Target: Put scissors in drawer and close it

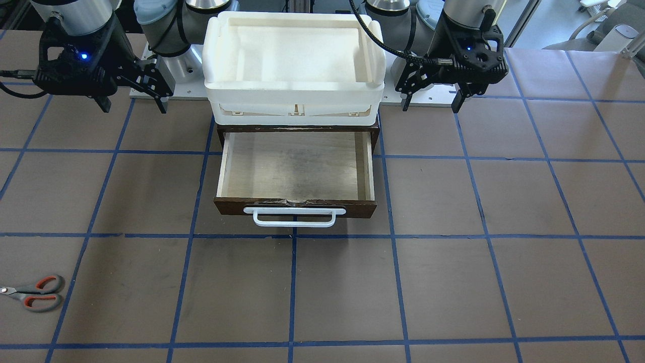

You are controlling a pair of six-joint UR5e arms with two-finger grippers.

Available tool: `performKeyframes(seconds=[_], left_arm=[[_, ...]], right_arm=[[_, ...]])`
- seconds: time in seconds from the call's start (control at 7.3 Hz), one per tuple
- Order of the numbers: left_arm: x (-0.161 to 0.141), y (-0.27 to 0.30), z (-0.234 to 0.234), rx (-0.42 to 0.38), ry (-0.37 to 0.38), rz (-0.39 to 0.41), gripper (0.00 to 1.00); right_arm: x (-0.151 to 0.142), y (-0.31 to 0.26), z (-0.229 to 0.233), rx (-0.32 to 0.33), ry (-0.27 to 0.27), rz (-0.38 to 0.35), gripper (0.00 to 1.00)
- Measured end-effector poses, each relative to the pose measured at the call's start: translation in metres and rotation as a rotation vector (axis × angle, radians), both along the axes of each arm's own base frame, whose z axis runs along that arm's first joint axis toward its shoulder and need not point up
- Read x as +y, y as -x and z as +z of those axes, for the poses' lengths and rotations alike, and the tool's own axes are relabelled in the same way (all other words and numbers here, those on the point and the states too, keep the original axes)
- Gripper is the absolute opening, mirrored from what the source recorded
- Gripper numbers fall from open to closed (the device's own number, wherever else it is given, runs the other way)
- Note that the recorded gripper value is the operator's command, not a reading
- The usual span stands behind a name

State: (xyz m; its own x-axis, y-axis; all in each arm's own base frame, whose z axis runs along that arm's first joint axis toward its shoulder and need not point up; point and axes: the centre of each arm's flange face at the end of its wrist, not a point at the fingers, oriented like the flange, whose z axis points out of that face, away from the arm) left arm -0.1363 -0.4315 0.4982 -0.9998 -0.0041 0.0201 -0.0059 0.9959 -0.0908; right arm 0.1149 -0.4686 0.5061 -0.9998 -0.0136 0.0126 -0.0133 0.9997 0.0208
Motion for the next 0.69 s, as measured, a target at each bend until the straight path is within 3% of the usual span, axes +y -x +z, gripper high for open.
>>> performKeyframes(seconds=[0.69], left_arm=[[0.0, -0.0011, -0.0052, -0.011, -0.01, -0.001, 1.0]], right_arm=[[-0.0032, 0.005, -0.0009, 0.003, 0.004, -0.01, 1.0]])
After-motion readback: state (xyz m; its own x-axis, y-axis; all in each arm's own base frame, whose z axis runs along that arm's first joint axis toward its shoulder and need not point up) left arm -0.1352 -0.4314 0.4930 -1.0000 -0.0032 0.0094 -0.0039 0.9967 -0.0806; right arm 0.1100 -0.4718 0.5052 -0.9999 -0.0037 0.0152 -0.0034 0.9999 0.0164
